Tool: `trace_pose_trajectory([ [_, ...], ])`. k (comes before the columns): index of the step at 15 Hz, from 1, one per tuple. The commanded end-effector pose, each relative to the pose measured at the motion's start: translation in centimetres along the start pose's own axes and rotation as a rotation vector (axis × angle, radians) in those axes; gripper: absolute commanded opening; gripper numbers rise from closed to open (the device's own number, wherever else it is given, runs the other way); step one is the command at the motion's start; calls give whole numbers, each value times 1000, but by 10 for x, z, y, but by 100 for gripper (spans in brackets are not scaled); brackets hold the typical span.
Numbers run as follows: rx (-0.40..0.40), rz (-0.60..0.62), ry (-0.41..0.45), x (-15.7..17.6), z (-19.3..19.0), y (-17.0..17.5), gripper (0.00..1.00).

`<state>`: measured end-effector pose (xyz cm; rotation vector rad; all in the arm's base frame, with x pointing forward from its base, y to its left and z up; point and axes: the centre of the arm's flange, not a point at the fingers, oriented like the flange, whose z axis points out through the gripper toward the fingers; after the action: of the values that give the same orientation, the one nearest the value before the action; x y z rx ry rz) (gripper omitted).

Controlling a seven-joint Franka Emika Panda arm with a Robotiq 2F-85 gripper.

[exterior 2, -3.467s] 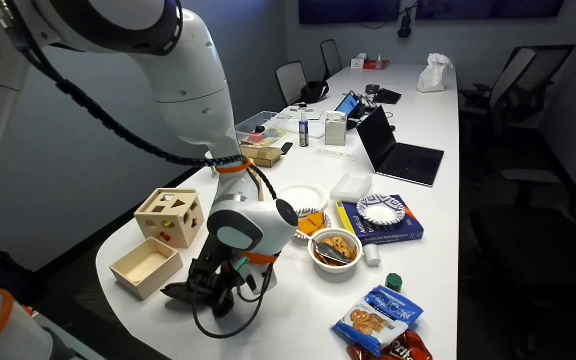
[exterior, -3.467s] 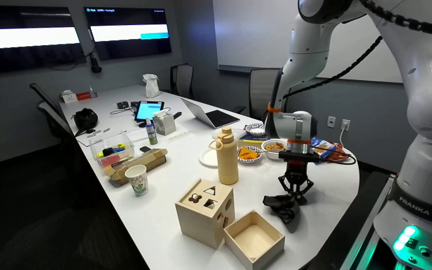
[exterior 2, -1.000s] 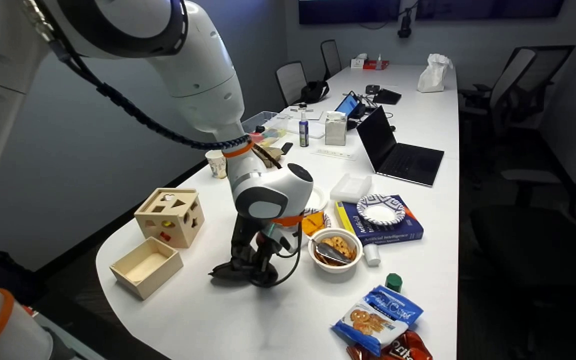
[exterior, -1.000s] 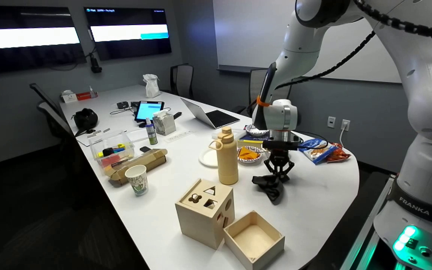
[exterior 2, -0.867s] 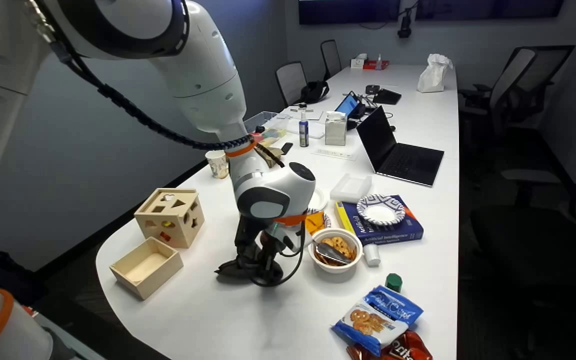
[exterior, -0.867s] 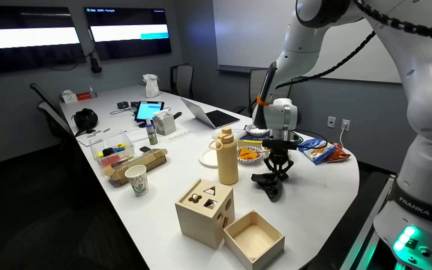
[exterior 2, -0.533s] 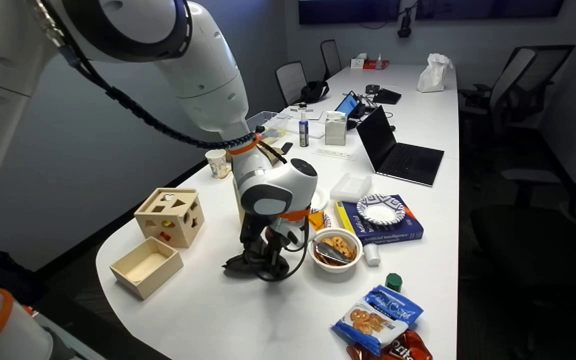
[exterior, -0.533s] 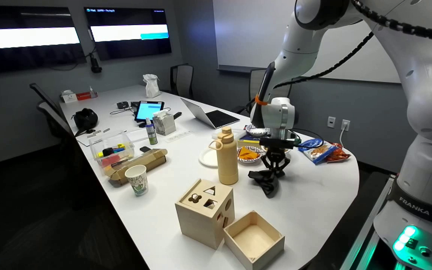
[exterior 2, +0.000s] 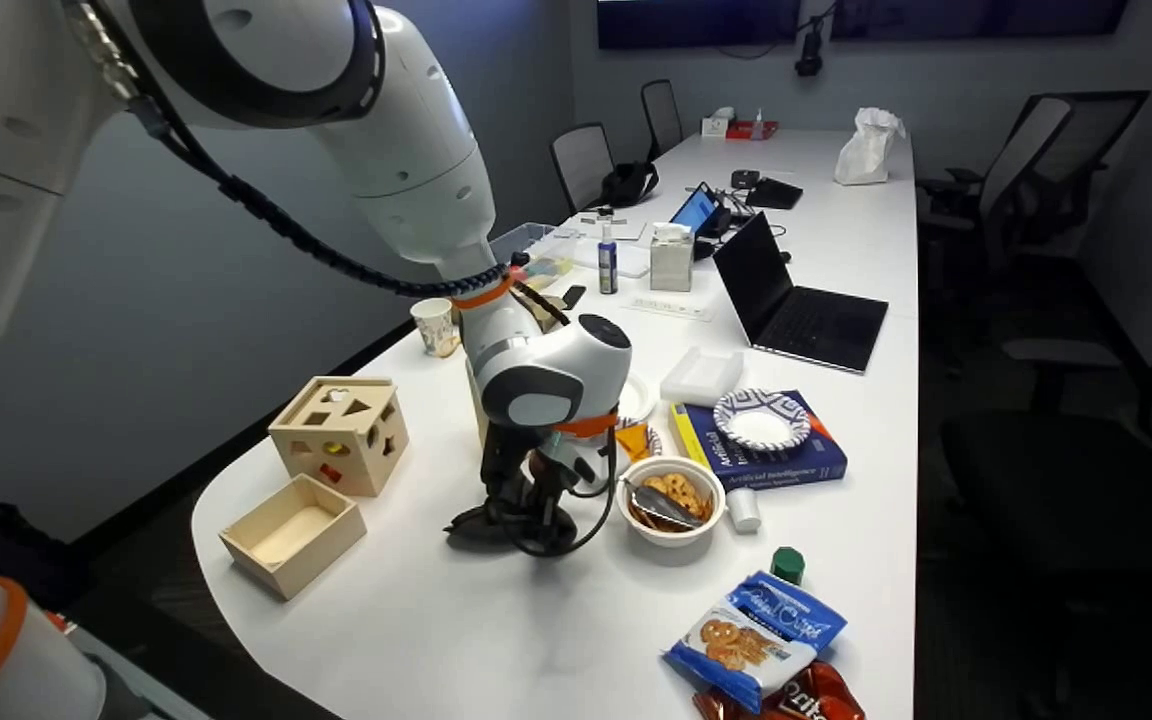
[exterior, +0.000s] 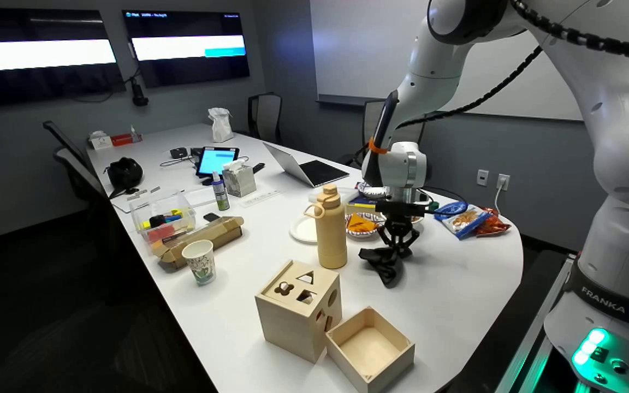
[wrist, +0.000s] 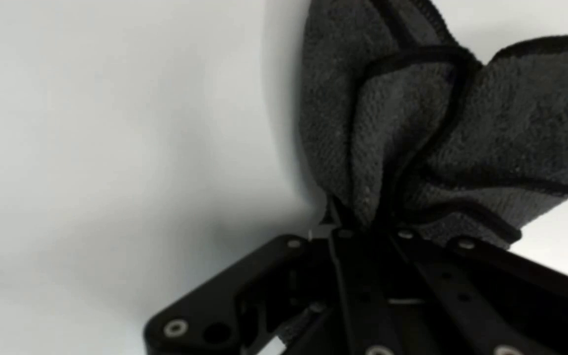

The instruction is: Pick up the towel and clean the other end of the table

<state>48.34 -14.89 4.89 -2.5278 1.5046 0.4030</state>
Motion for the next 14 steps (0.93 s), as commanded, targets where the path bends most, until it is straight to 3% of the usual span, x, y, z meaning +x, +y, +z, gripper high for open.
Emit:
trace_pose_trajectory([
  [1,-27,38,-44,-6,23,39,2],
  [9,50,305,-60,3,9,152,2],
  [14,160,468,17,22,-10,208,2],
])
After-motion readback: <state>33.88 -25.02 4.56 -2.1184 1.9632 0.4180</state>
